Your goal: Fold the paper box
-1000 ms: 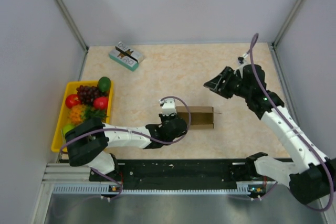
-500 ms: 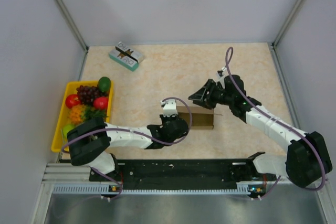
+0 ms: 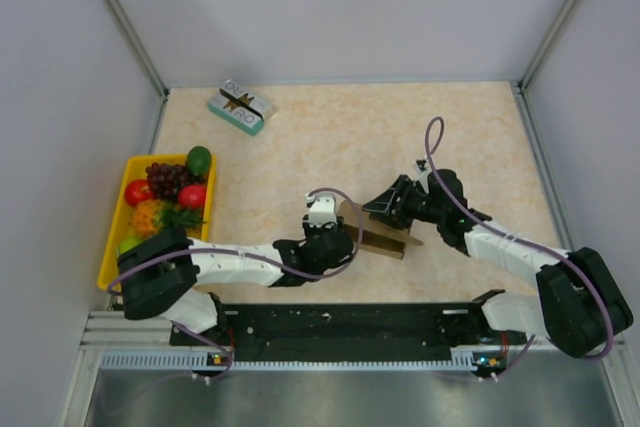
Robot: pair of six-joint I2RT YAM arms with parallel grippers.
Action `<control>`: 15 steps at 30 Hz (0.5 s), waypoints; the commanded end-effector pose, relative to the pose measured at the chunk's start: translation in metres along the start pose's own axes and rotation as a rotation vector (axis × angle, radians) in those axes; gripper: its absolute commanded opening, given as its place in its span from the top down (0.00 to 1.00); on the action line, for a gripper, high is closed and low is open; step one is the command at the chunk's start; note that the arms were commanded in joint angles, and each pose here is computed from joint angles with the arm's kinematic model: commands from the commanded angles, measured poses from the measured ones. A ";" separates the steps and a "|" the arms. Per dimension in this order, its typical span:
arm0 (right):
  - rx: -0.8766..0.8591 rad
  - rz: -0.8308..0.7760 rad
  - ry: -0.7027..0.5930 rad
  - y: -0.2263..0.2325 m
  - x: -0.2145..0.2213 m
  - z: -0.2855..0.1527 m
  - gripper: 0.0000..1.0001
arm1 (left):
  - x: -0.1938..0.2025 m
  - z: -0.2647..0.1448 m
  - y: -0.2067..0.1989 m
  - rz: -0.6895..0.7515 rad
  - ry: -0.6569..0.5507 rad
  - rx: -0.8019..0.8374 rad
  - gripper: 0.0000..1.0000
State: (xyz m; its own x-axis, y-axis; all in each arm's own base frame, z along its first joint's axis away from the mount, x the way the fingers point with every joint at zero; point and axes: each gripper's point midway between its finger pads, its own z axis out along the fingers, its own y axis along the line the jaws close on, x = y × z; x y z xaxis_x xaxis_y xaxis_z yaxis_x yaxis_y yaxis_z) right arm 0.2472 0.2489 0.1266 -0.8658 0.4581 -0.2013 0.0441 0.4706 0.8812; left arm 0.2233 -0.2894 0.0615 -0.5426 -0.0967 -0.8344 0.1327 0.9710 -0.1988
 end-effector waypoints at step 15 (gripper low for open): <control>-0.026 -0.186 0.027 -0.024 0.018 0.008 0.58 | -0.069 -0.145 -0.013 -0.081 0.044 0.548 0.47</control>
State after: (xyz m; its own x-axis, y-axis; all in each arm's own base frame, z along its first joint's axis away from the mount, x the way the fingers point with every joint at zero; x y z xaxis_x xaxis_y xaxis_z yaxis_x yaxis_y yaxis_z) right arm 0.2446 0.2494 0.1097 -0.8664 0.4154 -0.2772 -0.0419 0.4927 0.8692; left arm 0.1490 -0.2596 0.1487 -0.6164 -0.1845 -0.7655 0.4065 0.7581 -0.5100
